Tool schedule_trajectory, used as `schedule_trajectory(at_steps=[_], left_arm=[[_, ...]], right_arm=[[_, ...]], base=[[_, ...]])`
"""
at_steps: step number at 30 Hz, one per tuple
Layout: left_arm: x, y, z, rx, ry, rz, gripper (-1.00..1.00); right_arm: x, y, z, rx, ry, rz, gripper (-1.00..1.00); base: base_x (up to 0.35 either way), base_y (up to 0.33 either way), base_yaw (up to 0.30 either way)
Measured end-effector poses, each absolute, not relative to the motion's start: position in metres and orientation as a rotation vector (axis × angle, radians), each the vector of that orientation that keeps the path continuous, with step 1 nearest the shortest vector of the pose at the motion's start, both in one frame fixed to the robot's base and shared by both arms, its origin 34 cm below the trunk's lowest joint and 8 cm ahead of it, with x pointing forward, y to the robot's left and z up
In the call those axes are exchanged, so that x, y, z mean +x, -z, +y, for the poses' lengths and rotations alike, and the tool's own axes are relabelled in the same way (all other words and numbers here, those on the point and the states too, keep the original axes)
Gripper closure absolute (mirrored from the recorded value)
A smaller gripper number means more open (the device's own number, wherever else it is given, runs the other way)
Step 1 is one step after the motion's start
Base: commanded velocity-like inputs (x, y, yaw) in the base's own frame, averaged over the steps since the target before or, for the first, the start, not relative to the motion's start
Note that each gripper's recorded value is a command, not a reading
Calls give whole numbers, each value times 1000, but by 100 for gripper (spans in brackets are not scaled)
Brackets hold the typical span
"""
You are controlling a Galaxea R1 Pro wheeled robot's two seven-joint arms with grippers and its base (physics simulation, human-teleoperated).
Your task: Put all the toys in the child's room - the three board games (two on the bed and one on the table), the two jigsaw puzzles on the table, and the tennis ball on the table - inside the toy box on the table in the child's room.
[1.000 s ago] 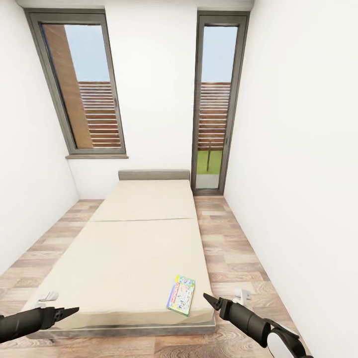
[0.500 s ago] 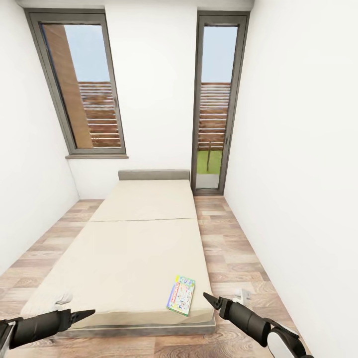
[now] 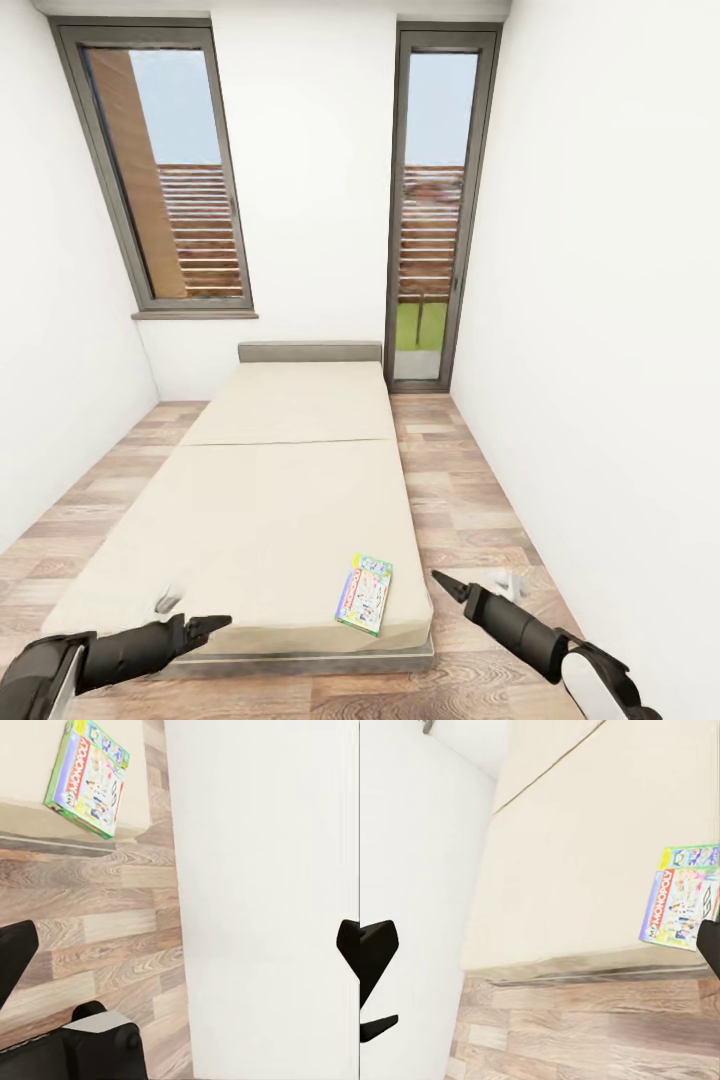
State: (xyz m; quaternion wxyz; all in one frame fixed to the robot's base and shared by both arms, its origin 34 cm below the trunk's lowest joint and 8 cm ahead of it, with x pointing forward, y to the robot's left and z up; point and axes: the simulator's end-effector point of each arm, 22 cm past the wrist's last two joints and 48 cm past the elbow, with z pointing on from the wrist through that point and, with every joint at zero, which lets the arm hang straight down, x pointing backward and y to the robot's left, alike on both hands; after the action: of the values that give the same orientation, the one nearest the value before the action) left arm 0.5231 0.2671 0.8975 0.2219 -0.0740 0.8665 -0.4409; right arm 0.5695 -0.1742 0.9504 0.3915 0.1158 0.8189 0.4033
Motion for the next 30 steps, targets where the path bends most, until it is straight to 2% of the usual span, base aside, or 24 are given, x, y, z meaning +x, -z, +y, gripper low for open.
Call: schedule_trajectory(at_steps=[4, 14, 30], left_arm=[[546, -904, 247, -222, 1228, 2382, -100], [554, -882, 252, -286, 1103, 2459, -100], [555, -880, 246, -277, 1105, 2453, -100]], right_arm=[[573, -953, -185, 322, -1016, 2071, -100], [573, -948, -194, 353, -1005, 2083, -100], [575, -958, -202, 367, -1026, 2041, -100]], base=[[0, 0, 0], [0, 0, 0], [0, 0, 0]])
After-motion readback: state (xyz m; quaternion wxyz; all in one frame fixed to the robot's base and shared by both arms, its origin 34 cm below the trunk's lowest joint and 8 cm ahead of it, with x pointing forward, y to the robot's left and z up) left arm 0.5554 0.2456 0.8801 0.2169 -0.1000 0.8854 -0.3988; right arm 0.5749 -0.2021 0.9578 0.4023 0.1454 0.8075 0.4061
